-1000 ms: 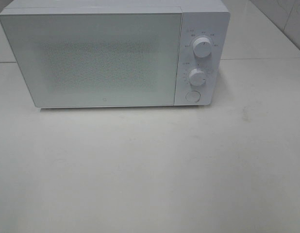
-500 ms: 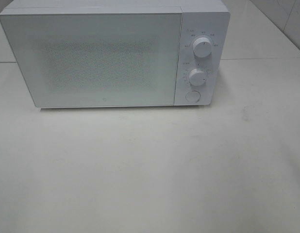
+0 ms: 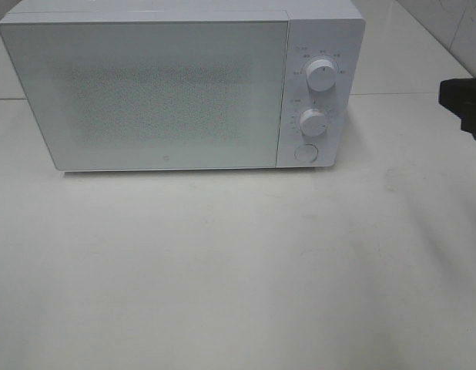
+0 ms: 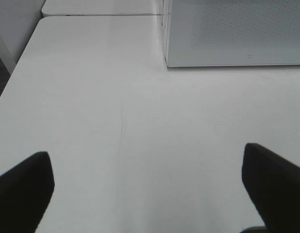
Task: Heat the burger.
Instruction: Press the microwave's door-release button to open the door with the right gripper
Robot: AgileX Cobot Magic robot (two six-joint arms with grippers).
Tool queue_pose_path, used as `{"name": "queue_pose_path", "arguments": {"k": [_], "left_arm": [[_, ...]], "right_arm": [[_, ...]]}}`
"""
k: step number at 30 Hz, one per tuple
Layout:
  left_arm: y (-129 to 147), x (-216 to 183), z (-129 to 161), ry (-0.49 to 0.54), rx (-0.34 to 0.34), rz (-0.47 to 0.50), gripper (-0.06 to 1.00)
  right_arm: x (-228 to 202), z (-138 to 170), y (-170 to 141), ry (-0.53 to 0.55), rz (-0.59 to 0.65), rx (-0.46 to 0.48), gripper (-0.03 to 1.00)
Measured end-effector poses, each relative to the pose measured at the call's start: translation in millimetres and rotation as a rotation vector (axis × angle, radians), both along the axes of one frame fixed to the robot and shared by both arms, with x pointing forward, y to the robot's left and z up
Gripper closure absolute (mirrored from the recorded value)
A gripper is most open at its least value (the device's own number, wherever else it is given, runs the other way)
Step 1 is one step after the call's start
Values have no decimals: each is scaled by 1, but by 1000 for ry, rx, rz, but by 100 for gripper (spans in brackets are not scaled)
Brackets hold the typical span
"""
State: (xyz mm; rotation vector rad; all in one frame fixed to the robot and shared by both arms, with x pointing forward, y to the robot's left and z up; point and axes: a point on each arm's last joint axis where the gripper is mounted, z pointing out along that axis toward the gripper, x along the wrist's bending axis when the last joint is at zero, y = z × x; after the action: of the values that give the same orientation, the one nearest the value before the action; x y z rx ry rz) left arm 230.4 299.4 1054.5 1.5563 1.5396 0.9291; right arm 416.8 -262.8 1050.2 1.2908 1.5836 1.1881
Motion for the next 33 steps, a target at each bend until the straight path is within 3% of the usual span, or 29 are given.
{"name": "queue_pose_path", "arguments": {"k": [17, 33], "left_arm": [[0, 0, 0, 0, 0, 0, -3], [0, 0, 0, 0, 0, 0, -3]], "right_arm": [[27, -52, 13, -127, 86, 4, 23], [42, -102, 12, -161, -99, 15, 23]]}}
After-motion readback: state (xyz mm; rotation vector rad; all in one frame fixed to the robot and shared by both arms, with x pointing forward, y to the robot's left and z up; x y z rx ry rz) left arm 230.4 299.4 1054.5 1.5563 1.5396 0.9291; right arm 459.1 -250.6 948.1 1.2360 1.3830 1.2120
